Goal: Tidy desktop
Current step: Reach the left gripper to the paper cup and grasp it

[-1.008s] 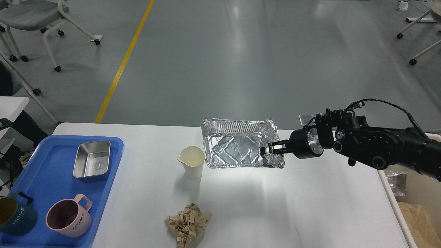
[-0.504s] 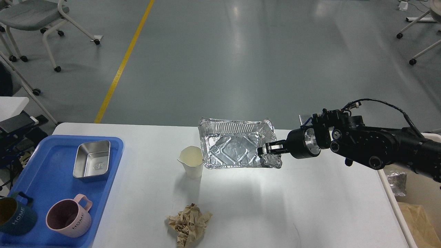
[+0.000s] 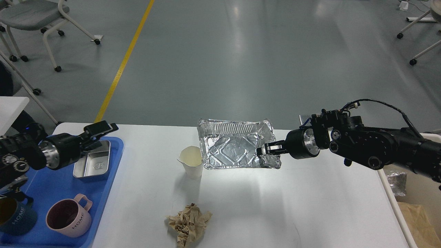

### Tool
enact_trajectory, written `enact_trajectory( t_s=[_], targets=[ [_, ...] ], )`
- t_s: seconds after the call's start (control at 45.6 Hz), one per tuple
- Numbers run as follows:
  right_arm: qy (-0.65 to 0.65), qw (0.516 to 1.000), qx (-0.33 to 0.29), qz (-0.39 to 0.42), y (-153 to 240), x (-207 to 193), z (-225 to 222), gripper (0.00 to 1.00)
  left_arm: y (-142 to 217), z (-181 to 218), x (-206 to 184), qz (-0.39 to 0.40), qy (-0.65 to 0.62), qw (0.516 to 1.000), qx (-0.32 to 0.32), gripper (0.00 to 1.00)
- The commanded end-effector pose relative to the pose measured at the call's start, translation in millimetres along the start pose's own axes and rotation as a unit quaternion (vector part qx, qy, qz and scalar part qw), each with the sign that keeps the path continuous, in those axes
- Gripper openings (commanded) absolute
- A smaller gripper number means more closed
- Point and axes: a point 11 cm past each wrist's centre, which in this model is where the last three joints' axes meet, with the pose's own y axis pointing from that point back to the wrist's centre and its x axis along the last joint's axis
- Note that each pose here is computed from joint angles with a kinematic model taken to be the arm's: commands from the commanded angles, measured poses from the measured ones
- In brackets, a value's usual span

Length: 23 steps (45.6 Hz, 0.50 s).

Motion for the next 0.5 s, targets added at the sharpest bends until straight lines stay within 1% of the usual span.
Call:
enact_trajectory(
  t_s=[0.0, 0.263, 0.394, 0.482],
  targets=[
    [0.0, 1.0, 0.0, 0.0, 0, 0, 0, 0.0, -33, 14, -20, -0.026, -0.012, 1.0, -0.007, 0.96],
    [-0.001, 1.0, 0.0, 0.0, 0, -1, 0, 0.0, -62, 41, -58, -0.074, -0.035, 0.996, -0.03, 0.96],
    [-0.001, 1.0, 0.001, 0.0, 0, -1, 0, 0.0, -75, 46, -73, -0.093, -0.051, 0.994, -0.025, 0.96],
    [-0.001, 1.0, 0.001, 0.0, 0, -1, 0, 0.0, -80, 44, -75, -0.094, -0.054, 0.994, -0.018, 0.96]
  ],
)
